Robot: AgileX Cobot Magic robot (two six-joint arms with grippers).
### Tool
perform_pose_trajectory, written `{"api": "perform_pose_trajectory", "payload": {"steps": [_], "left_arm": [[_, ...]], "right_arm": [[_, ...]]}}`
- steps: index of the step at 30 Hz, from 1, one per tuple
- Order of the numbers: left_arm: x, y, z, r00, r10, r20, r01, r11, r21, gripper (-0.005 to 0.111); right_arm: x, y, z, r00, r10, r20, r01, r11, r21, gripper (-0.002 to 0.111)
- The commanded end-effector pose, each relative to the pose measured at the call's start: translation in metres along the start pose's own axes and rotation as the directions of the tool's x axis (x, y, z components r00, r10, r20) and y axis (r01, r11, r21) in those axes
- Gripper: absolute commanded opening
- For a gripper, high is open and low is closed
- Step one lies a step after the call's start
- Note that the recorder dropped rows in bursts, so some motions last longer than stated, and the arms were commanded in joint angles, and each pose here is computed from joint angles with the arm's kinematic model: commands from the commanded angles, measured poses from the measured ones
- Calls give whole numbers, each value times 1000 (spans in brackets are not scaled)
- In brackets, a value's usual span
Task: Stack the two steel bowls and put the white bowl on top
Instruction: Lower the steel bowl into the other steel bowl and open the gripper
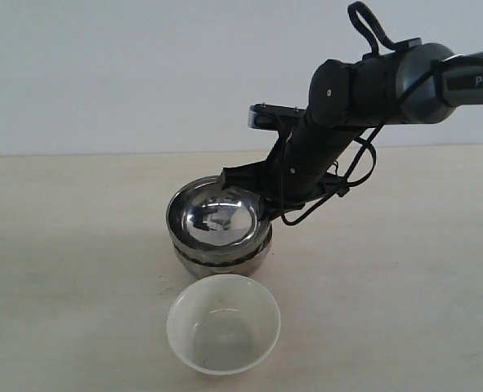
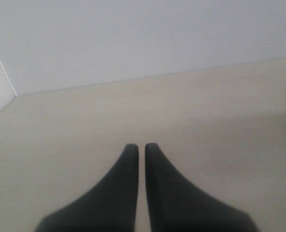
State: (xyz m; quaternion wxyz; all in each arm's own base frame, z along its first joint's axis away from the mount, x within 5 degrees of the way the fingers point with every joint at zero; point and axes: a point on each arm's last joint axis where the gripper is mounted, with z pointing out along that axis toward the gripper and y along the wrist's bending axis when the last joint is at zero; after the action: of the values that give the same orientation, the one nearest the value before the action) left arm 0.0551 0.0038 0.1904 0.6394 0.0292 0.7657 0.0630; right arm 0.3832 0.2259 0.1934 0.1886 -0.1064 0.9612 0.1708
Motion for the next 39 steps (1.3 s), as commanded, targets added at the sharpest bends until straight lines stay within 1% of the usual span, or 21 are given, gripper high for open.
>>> {"api": "perform_pose_trajectory", "payload": {"steps": [1, 2, 3, 5, 6, 8, 9, 11, 14, 17, 19, 20, 21, 26, 37, 38, 39], "left_arm": [[0, 0, 0, 1000, -16, 7, 16, 1000, 1, 4], [0, 0, 0, 1000, -16, 7, 16, 1000, 1, 4], [0, 0, 0, 1000, -16, 7, 16, 1000, 1, 4], [0, 0, 0, 1000, -16, 7, 16, 1000, 1, 4], [0, 0, 0, 1000, -16, 7, 16, 1000, 1, 4], [0, 0, 0, 1000, -16, 7, 16, 1000, 1, 4], [0, 0, 0, 1000, -16, 7, 16, 1000, 1, 4], [0, 0, 0, 1000, -16, 7, 16, 1000, 1, 4], [0, 0, 0, 1000, -16, 7, 16, 1000, 1, 4], [0, 0, 0, 1000, -16, 7, 16, 1000, 1, 4], [0, 0, 0, 1000, -16, 7, 16, 1000, 1, 4], [0, 0, 0, 1000, -16, 7, 16, 1000, 1, 4], [0, 0, 0, 1000, -16, 7, 16, 1000, 1, 4], [0, 0, 0, 1000, -16, 7, 16, 1000, 1, 4], [0, 0, 0, 1000, -16, 7, 16, 1000, 1, 4], [0, 0, 0, 1000, -16, 7, 16, 1000, 1, 4], [0, 0, 0, 1000, -16, 7, 16, 1000, 1, 4]], "right_arm": [[-1, 1, -3, 1000, -4, 2, 4, 1000, -7, 2], [-1, 1, -3, 1000, -4, 0, 4, 1000, -7, 5], [-1, 1, -3, 1000, -4, 0, 4, 1000, -7, 10], [-1, 1, -3, 1000, -4, 0, 4, 1000, -7, 23], [-1, 1, -3, 1000, -4, 2, 4, 1000, -7, 34], [-1, 1, -3, 1000, -4, 2, 4, 1000, -7, 45], [-1, 1, -3, 1000, -4, 0, 4, 1000, -7, 48], [0, 1, -3, 1000, -4, -10, 4, 1000, -6, 46], [1, 1, -4, 1000, -9, -21, 9, 1000, -4, 39], [2, 0, -5, 999, -31, -35, 31, 999, 7, 24], [3, 0, -9, 998, -42, -47, 43, 999, 16, 11], [2, 1, -12, 998, -45, -47, 45, 999, 16, 2], [2, 1, -14, 998, -48, -46, 48, 999, 15, 0], [2, 3, -18, 997, -55, -48, 55, 998, 7, 0], [4, 2, -12, 997, -42, -60, 42, 999, -3, 0], [4, 2, -12, 997, -44, -60, 44, 999, -3, 2], [4, 2, -12, 997, -51, -59, 51, 999, -4, 11]]}}
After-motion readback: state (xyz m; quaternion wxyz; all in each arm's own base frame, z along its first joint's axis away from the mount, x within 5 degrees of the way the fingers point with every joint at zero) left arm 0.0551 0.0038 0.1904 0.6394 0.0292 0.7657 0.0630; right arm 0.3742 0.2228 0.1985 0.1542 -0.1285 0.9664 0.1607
